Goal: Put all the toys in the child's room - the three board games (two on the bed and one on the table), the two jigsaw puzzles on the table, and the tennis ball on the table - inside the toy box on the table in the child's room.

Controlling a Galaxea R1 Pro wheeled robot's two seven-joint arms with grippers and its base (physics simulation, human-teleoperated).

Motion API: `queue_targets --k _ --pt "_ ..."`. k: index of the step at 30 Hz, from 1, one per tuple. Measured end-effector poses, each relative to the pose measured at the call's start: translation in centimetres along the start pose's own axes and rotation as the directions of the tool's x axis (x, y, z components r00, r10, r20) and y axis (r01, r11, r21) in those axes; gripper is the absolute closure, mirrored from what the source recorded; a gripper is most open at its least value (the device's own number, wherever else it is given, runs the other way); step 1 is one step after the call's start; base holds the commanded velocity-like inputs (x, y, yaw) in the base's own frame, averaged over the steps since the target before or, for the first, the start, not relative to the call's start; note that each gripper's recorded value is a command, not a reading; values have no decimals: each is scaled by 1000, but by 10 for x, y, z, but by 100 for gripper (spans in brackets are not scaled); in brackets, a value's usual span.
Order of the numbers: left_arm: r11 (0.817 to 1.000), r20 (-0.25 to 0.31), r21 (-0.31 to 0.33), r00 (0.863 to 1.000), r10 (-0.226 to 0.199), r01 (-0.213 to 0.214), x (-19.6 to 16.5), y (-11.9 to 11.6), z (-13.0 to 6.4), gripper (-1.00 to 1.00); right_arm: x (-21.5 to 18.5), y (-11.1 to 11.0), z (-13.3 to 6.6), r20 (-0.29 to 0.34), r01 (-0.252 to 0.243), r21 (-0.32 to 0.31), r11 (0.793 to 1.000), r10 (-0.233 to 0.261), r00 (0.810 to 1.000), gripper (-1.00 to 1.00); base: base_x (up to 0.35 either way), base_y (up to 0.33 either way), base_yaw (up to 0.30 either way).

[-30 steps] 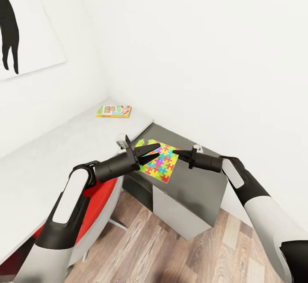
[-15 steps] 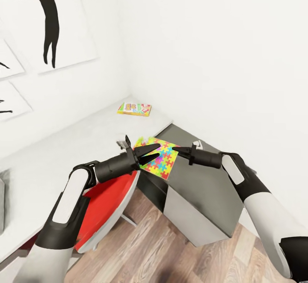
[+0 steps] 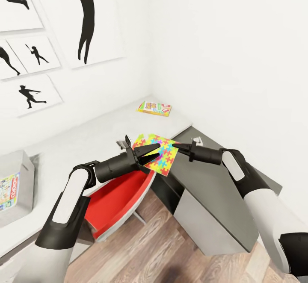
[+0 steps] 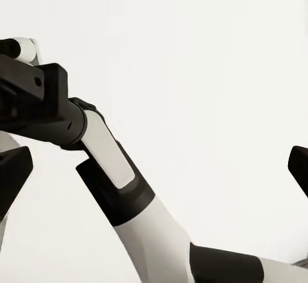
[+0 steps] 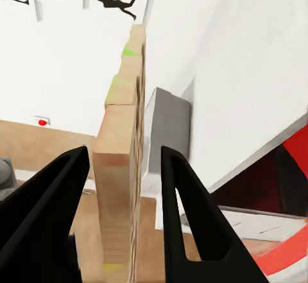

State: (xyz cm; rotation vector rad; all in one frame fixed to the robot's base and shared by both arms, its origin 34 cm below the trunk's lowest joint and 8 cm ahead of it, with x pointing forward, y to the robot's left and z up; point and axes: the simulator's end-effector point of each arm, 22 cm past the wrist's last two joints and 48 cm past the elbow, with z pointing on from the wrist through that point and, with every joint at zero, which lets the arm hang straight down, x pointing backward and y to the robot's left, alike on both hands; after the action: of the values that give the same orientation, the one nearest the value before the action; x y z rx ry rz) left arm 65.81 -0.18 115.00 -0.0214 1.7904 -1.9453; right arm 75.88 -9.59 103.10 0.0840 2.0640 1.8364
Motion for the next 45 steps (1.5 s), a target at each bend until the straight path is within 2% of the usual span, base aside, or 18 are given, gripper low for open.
queue_targets --k 8,17,32,45 --pt "1000 -1 23 1000 2 -2 -1 -6 1 -100 -5 -1 0 3 11 21 1000 -11 1000 100 0 0 287" --pt "997 -6 63 999 34 -34 -9 -21 5 -100 -11 2 -1 11 19 25 999 -20 1000 100 0 0 287" --pt "997 -5 62 999 39 -38 -11 -21 2 -100 -57 28 -4 66 88 44 995 -91 994 100 0 0 288" --pt "998 -6 50 999 39 -38 -11 -17 -4 -100 -64 34 -4 72 104 47 993 -108 992 100 0 0 288"
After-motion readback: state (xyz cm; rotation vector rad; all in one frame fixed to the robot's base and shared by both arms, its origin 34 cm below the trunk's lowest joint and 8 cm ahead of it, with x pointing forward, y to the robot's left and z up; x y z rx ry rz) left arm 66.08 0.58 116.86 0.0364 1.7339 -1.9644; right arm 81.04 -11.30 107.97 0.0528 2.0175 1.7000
